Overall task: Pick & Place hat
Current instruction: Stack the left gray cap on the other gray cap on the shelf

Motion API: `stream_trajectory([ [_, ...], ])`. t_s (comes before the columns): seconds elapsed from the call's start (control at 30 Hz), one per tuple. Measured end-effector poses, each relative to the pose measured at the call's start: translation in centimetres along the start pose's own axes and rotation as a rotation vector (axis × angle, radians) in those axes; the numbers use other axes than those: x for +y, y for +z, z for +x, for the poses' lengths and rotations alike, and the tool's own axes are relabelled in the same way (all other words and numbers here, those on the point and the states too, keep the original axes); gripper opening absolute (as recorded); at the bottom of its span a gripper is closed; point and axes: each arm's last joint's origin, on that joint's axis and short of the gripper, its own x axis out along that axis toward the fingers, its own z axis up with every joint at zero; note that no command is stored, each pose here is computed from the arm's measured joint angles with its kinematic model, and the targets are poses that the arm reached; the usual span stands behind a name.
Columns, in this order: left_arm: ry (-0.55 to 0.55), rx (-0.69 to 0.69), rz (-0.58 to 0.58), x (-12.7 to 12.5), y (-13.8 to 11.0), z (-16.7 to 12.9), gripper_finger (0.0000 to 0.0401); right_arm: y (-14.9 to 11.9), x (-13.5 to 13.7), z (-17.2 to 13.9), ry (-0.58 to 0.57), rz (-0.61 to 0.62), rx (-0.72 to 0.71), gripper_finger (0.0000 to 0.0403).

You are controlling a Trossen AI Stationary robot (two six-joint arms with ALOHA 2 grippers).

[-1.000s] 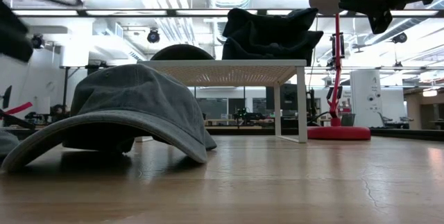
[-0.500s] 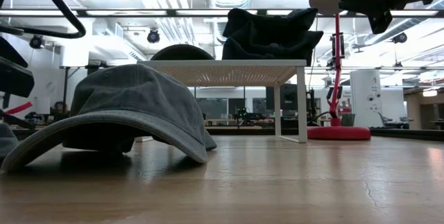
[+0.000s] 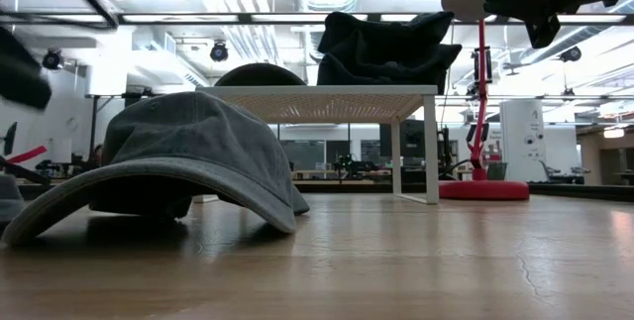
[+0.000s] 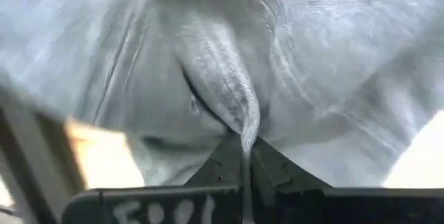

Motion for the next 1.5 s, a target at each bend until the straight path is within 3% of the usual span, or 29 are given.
stream_trajectory([
  [0.4,0.088,-0.149,-0.037,3.2,-0.5,-9.7,0.0001,0.0,0.0,0.0,0.0,0.0,0.0,0.0088],
  [0.53,-0.031,-0.182,-0.021,3.2,-0.7,-11.5,0.0001,0.0,0.0,0.0,0.0,-0.003,0.0,0.008],
  [1.0,-0.218,-0.248,0.031,2.7,-1.0,-14.4,0.0,-0.1,0.0,0.2,-0.003,-0.003,0.009,0.0078],
  [1.3,-0.486,-0.451,0.073,2.4,-0.8,-17.5,0.0,-0.2,0.1,0.3,-0.007,-0.008,0.02,0.0089],
  [1.5,-0.609,-0.554,0.095,2.2,-0.3,-19.6,0.0,-0.3,0.1,0.5,-0.009,-0.011,0.029,0.0082],
])
